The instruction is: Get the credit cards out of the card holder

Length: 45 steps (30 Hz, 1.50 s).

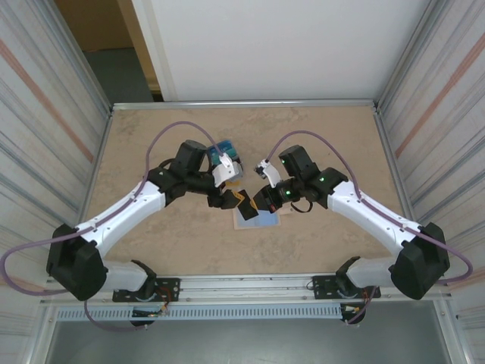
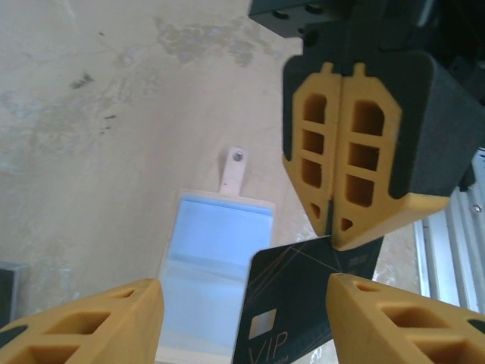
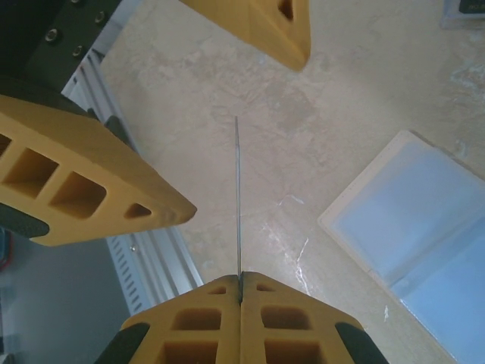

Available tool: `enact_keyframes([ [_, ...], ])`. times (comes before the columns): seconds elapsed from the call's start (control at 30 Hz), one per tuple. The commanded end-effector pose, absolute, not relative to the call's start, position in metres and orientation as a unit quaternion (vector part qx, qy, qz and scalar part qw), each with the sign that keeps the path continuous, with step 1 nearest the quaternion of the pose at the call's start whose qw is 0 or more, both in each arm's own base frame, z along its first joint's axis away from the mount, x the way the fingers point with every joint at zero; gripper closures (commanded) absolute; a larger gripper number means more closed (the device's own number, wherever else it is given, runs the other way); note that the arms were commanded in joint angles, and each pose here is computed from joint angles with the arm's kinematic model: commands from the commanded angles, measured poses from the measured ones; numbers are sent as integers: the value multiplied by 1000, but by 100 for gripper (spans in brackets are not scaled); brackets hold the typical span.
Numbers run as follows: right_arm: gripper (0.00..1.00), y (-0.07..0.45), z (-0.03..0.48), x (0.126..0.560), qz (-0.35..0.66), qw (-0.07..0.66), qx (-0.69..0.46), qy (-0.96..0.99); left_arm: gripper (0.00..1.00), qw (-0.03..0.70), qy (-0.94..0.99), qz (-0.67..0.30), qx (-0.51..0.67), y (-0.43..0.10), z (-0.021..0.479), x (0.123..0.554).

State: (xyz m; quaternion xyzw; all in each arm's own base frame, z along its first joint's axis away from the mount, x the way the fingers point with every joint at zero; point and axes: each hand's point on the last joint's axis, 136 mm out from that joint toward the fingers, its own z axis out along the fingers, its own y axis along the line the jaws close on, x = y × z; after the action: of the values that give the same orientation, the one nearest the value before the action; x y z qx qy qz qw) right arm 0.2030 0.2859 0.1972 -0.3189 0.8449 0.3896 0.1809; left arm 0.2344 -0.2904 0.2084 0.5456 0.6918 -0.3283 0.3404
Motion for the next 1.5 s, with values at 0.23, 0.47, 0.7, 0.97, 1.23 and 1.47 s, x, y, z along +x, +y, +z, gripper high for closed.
enact_keyframes([
  [0.23,100,294,218,200,402,192,-354,822,50,278,669,-372,580,-297,202,210],
  [0.47,100,292,216,206,391,205,-348,827,90,264,674,-364,586,-299,196,210],
  [0.7,59,277,223,219,380,265,-310,830,100,303,675,-351,573,-297,208,215],
  [0.97,33,250,254,232,387,398,-224,801,100,416,713,-346,446,-284,237,235],
  [1.23,26,247,264,233,435,444,-177,763,100,482,689,-435,322,-273,274,226],
  [1.47,34,275,275,218,504,404,-232,727,100,464,666,-504,296,-278,286,213],
])
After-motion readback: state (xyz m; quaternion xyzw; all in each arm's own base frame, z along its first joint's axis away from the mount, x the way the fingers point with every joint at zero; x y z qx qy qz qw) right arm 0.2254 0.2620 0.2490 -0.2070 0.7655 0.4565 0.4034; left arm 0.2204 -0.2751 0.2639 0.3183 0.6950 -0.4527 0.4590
